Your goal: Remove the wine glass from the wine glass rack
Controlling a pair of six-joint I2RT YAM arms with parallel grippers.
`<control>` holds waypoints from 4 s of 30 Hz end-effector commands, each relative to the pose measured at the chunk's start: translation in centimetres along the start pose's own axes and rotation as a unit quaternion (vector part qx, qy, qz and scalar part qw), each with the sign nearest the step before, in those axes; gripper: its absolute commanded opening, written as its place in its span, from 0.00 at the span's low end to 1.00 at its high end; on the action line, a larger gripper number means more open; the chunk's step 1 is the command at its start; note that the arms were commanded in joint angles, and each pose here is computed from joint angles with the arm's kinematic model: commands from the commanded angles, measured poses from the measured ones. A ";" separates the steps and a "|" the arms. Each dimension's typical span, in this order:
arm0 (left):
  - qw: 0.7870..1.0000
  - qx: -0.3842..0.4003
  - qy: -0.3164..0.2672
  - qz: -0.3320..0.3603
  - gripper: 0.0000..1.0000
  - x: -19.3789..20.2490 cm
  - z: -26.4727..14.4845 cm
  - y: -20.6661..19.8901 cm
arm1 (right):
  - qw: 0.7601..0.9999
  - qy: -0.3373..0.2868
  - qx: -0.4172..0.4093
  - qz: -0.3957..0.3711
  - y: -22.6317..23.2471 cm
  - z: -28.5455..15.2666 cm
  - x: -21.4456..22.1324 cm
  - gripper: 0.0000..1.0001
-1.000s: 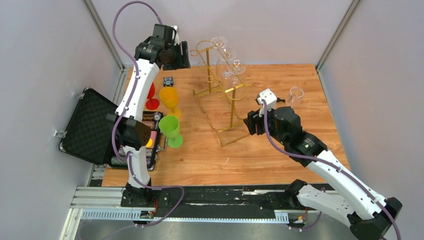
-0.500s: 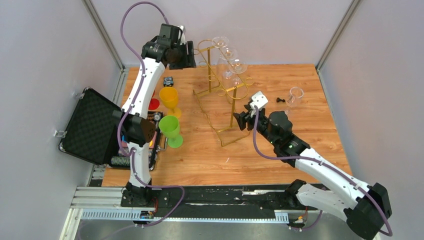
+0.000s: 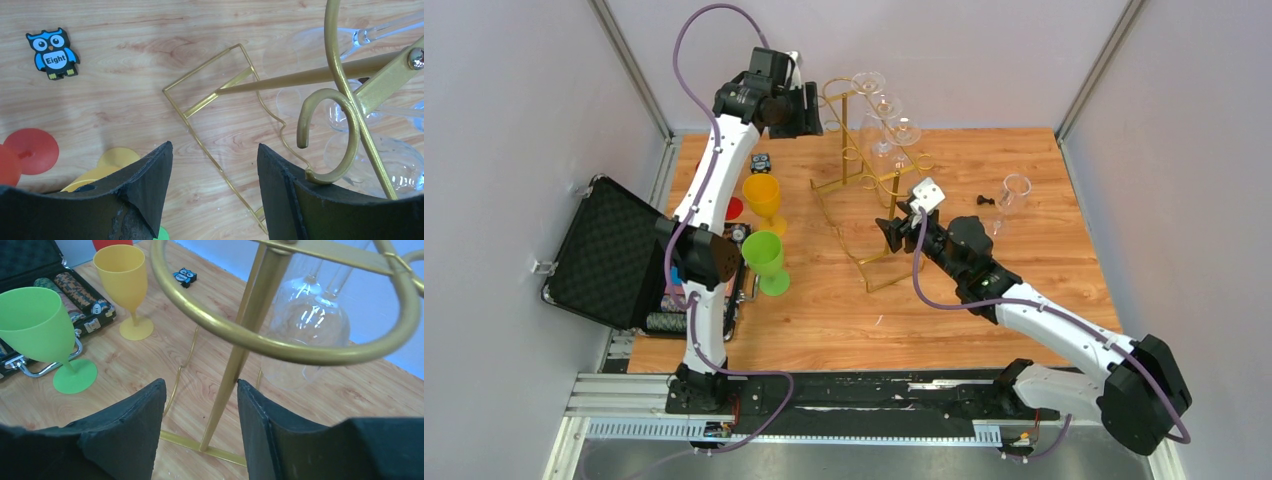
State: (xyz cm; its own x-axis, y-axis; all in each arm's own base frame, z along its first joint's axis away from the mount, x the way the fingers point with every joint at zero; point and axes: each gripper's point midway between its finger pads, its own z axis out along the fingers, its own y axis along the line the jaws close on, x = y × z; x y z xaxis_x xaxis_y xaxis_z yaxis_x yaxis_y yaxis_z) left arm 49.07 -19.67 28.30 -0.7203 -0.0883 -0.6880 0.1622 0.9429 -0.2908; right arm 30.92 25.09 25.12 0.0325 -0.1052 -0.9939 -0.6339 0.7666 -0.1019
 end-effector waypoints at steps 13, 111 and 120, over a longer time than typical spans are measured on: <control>1.000 -0.008 -0.022 -0.004 0.70 -1.3 1.0 0.0 | 0.996 -0.055 -0.065 -0.007 2.7 0.5 -2.5 0.52; 0.999 -0.018 -0.020 0.030 0.72 -2.0 -0.5 2.4 | 0.984 -0.095 -0.151 0.008 10.0 3.5 -2.2 0.68; 0.999 -0.018 -0.013 0.036 0.71 -1.6 -1.0 2.4 | 0.991 -0.080 -0.107 0.003 9.4 4.1 -2.3 0.70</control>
State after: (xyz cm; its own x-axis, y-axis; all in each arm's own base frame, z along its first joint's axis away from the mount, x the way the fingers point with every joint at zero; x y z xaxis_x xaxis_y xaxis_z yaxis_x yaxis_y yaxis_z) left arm 50.20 -16.93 27.34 -0.7240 -0.0476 -0.6882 0.1502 0.9628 -0.2246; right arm 27.66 35.23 23.61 0.0973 -0.0179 -0.9951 -0.8143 0.5734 -0.0899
